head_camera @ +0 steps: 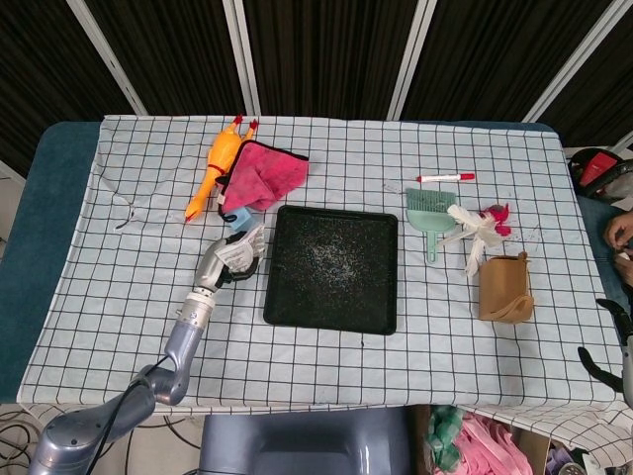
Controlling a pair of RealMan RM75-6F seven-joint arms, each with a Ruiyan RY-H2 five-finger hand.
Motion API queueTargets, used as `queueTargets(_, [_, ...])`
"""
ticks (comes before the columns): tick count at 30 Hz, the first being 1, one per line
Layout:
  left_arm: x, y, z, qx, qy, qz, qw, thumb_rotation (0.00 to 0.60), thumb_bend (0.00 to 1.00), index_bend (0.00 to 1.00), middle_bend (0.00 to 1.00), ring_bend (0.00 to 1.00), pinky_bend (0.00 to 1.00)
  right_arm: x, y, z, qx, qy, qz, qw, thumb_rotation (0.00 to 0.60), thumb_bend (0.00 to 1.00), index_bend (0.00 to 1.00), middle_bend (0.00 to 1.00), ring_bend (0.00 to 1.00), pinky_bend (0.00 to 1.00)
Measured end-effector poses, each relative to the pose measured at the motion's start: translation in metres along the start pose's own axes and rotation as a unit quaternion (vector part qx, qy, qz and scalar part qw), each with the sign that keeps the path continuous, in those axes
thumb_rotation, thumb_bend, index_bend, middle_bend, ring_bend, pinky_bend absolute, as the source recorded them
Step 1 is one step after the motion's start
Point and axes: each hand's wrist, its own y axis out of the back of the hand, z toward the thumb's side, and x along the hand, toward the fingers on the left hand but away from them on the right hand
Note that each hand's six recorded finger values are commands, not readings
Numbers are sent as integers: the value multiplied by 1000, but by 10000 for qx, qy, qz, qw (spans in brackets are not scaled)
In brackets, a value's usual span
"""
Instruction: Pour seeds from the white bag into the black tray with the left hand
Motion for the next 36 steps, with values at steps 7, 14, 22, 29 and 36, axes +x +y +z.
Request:
queueTargets(7, [-1,5,9,23,-235,134,9996,600,639,474,493,361,512,0,0,0,-16,0,9,10000,600,190,244,47,147,305])
queueTargets(14, [-2,14,33,63,-693,240,9973,600,673,476,497,373,532,0,1,-1,-33,-14,-10,10000,600,191,244,39,146,305])
queueTargets(22, [-2,26,77,463,-1120,222,9924,600,672,482,502,378,532,1,1,-2,-19,-29,-1,10000,600,191,244,39,146,305])
queueTargets(29, [8,33,123,1317,-1148,-282,9842,600,672,498,521,383,532,-2,0,-7,6,-123,9,9999,600,190,244,39,146,306])
queueTargets(36, [30,40,154,2200,-1056,-810,9664,600,674,506,531,390,532,-3,1,-16,49,-278,-24,9996,600,191,244,40,146,305])
